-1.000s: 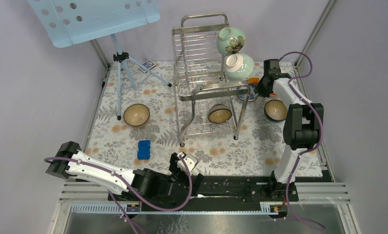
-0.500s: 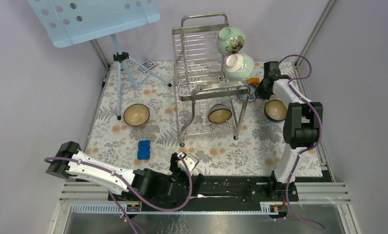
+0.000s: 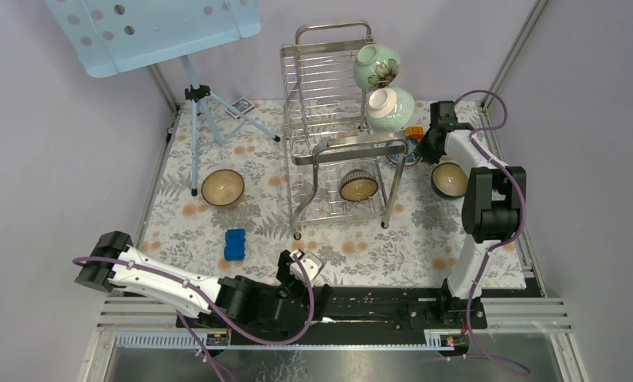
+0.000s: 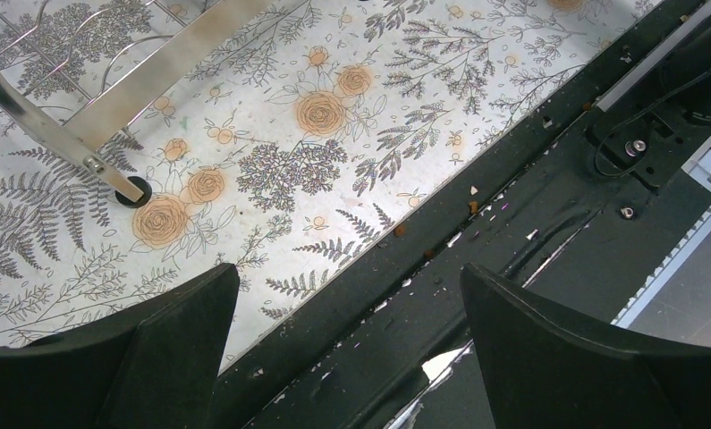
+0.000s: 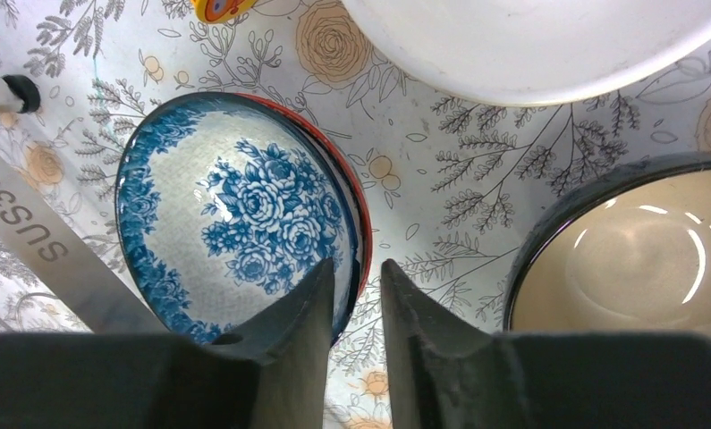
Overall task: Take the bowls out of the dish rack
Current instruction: Place the bowl with the bowl.
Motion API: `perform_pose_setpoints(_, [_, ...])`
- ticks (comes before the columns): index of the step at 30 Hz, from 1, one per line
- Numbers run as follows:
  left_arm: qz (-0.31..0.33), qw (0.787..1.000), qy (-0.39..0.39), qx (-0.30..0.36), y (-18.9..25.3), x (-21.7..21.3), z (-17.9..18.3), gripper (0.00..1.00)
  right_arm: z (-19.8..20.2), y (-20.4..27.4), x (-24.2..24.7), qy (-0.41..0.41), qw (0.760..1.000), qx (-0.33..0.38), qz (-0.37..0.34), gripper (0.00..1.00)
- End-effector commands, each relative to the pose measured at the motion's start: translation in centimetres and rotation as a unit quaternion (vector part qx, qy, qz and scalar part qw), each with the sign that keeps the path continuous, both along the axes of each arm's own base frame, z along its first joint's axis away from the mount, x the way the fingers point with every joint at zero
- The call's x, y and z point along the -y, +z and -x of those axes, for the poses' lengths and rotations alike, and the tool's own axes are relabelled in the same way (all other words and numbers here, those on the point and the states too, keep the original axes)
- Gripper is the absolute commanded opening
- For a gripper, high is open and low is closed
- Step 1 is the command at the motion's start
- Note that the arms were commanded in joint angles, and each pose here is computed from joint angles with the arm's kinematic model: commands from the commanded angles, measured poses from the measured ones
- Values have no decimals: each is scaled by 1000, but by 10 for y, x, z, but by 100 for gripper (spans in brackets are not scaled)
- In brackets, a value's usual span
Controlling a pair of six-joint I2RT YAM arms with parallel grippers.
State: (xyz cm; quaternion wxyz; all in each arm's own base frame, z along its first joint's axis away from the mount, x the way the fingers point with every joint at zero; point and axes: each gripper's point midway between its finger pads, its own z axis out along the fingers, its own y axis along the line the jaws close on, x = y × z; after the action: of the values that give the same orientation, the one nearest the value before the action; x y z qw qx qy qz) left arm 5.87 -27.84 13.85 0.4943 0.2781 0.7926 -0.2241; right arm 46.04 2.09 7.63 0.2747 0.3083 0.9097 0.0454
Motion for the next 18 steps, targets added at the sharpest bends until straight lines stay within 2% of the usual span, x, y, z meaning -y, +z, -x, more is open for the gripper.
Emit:
perform_pose_setpoints(1, [24,1000,1,-7,7,7,1,99,-3,10,1,1,1000,13,-3,41])
perform_pose_setpoints(5, [24,1000,-2,3,15,9,0,99,-10,53,0,-6,998,54,-8,55])
perform_pose_setpoints(10, [27,999,-4,35,43,12,-5,99,-11,142,0,-20,990,138,-20,58])
perform_pose_setpoints(14, [46,997,1,62,78,10,-12,99,9,218,0,-35,972,229,-37,59])
perform_pose_setpoints(18, [80,993,27,83,111,-2,-24,99,43,271,-16,-4,952,297,-79,67])
